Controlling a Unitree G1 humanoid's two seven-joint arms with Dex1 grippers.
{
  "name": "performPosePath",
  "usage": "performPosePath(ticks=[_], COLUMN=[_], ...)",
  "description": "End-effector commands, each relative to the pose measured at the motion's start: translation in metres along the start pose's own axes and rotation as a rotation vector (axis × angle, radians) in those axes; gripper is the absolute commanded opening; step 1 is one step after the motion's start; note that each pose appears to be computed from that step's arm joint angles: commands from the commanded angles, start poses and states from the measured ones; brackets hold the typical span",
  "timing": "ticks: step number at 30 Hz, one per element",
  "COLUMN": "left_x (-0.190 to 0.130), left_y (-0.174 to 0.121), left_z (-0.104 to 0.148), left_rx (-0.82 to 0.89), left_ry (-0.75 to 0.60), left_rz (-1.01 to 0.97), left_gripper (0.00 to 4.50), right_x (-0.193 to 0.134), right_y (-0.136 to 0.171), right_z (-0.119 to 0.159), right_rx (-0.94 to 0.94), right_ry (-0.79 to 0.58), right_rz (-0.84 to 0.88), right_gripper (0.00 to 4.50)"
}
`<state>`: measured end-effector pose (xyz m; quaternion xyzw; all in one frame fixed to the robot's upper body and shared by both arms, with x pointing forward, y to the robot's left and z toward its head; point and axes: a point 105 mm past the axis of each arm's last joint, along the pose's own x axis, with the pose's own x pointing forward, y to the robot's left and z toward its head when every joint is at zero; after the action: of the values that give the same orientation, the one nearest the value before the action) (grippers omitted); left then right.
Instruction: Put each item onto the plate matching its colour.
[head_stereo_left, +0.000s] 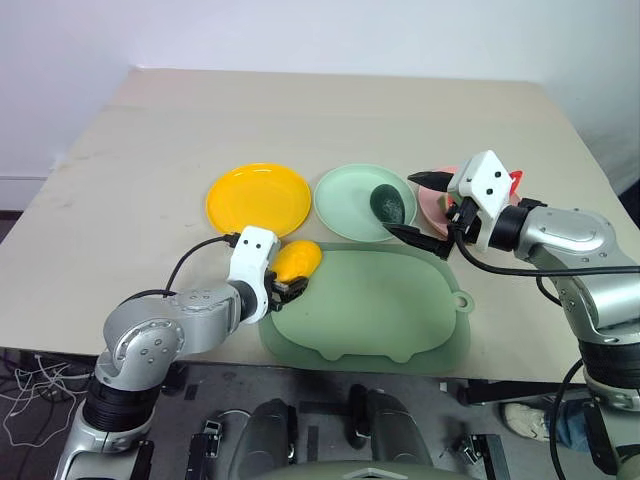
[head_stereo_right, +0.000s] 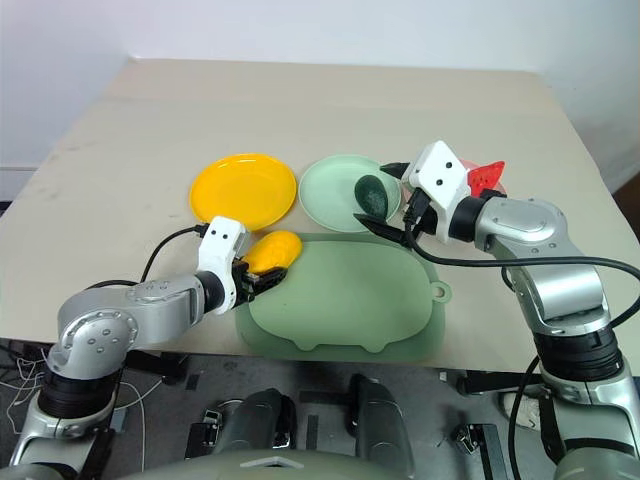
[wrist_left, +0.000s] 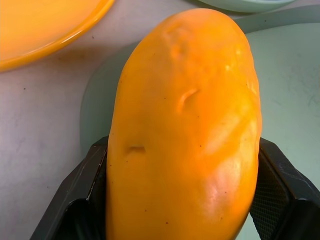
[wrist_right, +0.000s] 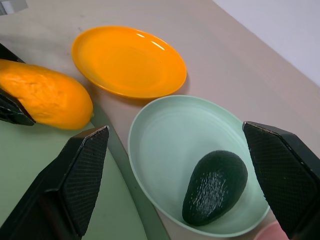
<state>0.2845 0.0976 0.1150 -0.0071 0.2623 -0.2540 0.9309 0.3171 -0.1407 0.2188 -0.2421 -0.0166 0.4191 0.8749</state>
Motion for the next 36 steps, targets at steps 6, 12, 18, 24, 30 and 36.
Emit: performPosePath(ticks=[6,12,18,24,30,36], left_x=[-0.004,0.027,0.042,0.035,-0.014,-0.083], left_y=[0.013,0.066,0.082,0.079,0.097,0.114], left_z=[0.055,0.086,0.099,0.104,0.094,0.066], left_rx=[0.033,0.089,0.053,0.05,0.041,0.151], left_ry=[-0.194,-0.154,-0.18,-0.211,-0.313,-0.41], left_rz=[0.075,0.28,0.29,0.254,0.335,0.353], left_gripper=[3.0,3.0,3.72,4.47,4.47,4.47], right_x=[-0.002,-0.001,-0.006,-0.015,-0.031,-0.061], right_y=[0.0,0.008,0.012,0.013,0.007,-0.019], right_z=[0.017,0.016,0.011,0.002,-0.028,-0.078], right_rx=[-0.034,-0.016,0.003,0.029,0.116,0.231], right_ry=[-0.054,-0.058,-0.042,-0.01,0.049,0.128], right_rz=[-0.004,0.021,-0.005,-0.032,-0.071,-0.191], right_gripper=[4.5,4.5,4.5,4.5,4.5,4.5])
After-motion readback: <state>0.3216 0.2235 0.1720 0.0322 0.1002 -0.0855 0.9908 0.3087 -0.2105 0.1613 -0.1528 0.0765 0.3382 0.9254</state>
